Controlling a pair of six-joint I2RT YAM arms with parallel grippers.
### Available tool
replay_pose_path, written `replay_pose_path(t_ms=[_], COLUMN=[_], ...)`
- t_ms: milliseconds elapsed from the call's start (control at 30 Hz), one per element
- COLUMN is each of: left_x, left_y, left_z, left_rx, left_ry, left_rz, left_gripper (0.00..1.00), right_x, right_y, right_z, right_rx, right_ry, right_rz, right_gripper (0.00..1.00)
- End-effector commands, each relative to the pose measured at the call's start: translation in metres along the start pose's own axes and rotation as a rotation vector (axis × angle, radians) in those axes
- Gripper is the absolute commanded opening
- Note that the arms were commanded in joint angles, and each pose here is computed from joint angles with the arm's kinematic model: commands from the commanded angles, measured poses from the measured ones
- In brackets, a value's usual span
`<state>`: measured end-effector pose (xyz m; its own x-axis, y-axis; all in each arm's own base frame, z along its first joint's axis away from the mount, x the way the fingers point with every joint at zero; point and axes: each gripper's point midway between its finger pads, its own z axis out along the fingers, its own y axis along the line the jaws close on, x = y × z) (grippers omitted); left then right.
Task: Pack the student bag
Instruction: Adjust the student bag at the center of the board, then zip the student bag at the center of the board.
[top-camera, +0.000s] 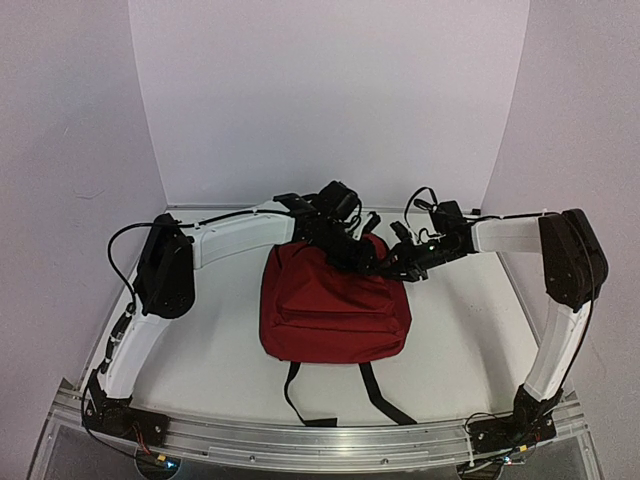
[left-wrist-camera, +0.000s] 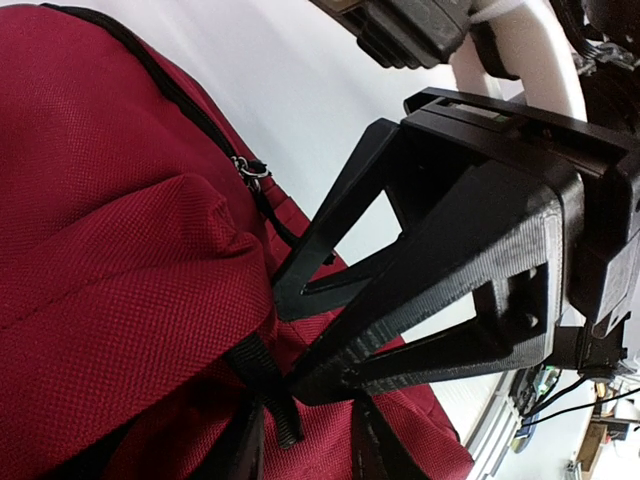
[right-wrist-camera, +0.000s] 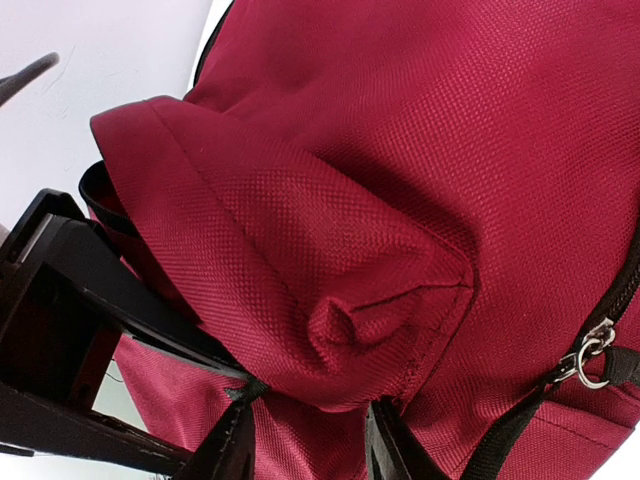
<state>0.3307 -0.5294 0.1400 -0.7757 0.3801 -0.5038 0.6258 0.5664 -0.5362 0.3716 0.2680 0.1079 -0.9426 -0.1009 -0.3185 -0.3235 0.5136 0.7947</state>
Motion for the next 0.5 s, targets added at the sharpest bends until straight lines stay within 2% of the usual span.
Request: replay_pose_path(t_ms=[0,333,467], left_x=[-0.02,-0.015,-0.014], left_y=[0.006,0.02,0.024], left_z=[-0.001,0.007,0.007], left_rx=[-0.013,-0.05,-0.069], left_ry=[-0.061,-0.044,-0.047], left_rz=[-0.016,-0.029,-0.034], left_gripper=[0.25,0.25,0.16], right_x=[-0.004,-0.014,-0.019], right_y=[0.012,0.017,0.013], right_z=[-0.002,-0.017,-0.023], right_rx=[-0.031,-0.032,-0.017], right_ry=[-0.017,-0.057,-0.077], right_rz=[-0.034,-0.046,-0.039], right_gripper=[0.38,0.37,0.39])
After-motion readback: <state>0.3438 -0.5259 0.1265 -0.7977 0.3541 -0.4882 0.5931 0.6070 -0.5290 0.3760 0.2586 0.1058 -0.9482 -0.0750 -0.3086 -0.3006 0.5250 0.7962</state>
